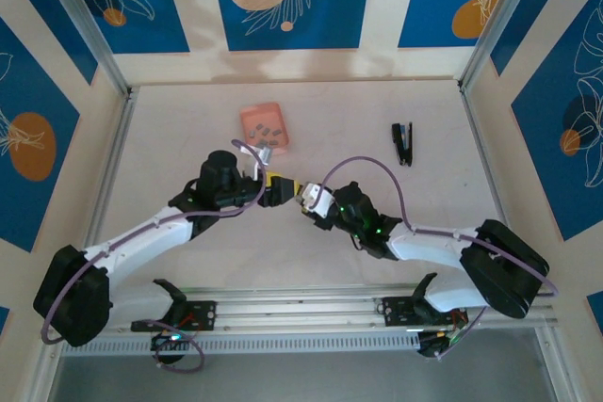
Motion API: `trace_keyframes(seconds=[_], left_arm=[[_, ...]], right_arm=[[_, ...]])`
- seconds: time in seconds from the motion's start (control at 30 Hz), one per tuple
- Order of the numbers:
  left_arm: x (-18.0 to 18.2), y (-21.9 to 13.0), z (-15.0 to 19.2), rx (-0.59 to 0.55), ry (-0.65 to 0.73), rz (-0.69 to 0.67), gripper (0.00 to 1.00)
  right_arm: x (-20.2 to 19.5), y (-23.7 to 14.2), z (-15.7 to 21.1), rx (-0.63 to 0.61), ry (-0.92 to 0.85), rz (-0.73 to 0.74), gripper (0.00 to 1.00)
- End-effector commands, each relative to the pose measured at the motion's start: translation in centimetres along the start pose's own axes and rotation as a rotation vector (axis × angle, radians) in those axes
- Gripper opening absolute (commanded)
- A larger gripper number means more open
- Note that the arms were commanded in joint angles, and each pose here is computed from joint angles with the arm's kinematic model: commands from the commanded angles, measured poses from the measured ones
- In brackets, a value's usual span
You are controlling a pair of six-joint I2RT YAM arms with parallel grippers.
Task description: Load the staples into the stapler
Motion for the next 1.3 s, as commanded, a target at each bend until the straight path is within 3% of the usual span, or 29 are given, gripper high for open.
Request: trace_keyframes(seconds=[0.0,0.37,0.8,1.27], left_arm=[[-0.4,0.4,-0.7,-0.009,-0.023,-0.01,0.72],[0.4,1.3,-0.2,0.014,-0.057,-0.034,0.7],[1.0,-1.9,-1.8,-0.175,-0.069,-0.153,0.72],[0.9,1.1,-1.1,-0.087,-0.112,-0.004,0.71]], right_arm=[[-2.1,0.0,-5.5,-0.232,0.117,0.095,0.22],[-2.2,0.3,-6.5,-0.304,0.214,0.085,0.22],[-2.3,-0.1,-3.7,-0.246,0.299,0.098,0.22],[-2.8,-0.6,-5.1,-0.332,0.352,0.087,0.21]])
Point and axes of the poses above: each hand's point on the last joint's axis, 136 mm out from that joint toward the fingers, its own y axis out along the fingers, its own x axis along the line the jaws close on, z = x × y, the point moved 7 cm from there along -y, back along the fingers, and after that the axes turned 3 degrees about y, right-handed, at the moved point
